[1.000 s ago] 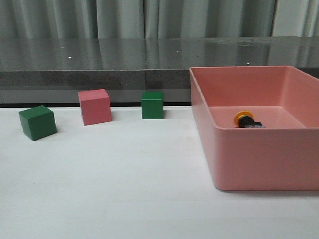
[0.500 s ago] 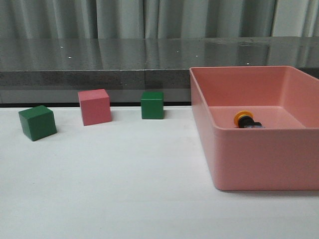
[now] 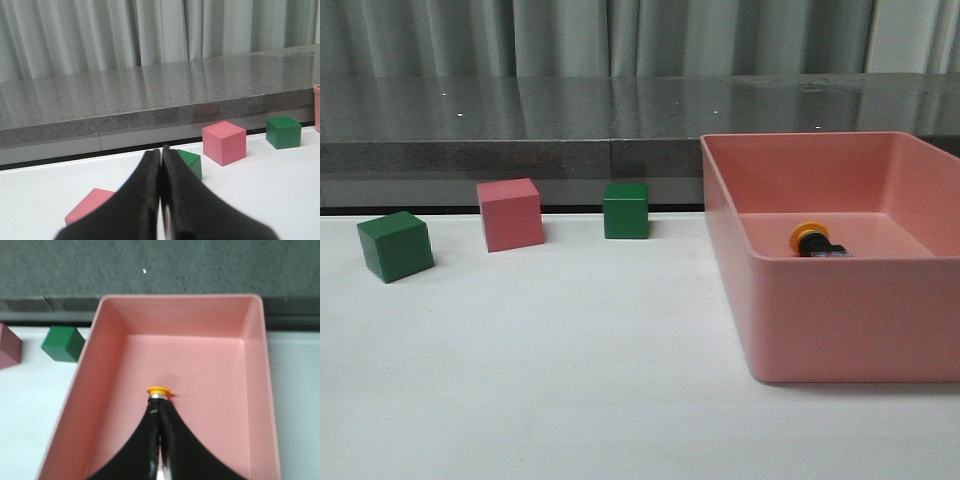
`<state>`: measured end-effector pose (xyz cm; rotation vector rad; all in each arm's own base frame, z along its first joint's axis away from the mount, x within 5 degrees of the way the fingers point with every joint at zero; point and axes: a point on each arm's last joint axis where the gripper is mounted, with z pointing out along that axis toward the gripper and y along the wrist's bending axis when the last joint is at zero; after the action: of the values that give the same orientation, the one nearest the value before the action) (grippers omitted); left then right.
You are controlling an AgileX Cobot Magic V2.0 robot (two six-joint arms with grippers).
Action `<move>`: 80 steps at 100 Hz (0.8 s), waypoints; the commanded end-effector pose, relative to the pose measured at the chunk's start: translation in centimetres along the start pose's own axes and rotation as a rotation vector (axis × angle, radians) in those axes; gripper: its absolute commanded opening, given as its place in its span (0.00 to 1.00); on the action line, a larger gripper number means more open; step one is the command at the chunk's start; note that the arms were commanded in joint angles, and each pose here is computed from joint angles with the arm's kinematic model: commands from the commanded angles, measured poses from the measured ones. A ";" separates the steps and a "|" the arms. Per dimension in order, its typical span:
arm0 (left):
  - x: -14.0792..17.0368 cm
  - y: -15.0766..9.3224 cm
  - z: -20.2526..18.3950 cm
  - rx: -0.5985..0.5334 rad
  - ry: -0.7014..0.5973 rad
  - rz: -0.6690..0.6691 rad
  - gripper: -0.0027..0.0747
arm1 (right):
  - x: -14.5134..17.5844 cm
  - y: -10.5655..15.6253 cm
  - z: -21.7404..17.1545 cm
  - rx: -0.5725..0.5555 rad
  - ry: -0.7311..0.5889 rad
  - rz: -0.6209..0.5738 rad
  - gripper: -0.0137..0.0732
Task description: Place and stand button with both arms
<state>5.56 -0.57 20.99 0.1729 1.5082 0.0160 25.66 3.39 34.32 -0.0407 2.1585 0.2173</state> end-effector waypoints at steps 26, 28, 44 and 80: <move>0.7 -0.2 -0.1 0.000 -0.062 -0.008 0.01 | -0.1 1.1 10.5 -0.032 0.247 -0.036 0.85; 0.7 -0.2 -0.1 0.000 -0.062 -0.008 0.01 | 0.0 1.2 11.1 -0.035 0.253 -0.045 0.86; 0.7 -0.2 -0.1 0.000 -0.062 -0.008 0.01 | 1.1 2.0 14.6 -0.048 0.289 -0.079 0.86; 0.7 -0.2 -0.1 0.000 -0.062 -0.008 0.01 | 3.8 1.5 18.6 -0.029 0.372 -0.082 0.86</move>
<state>5.56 -0.57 20.99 0.1729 1.5082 0.0160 37.77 8.21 19.17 -0.1884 2.6155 0.2134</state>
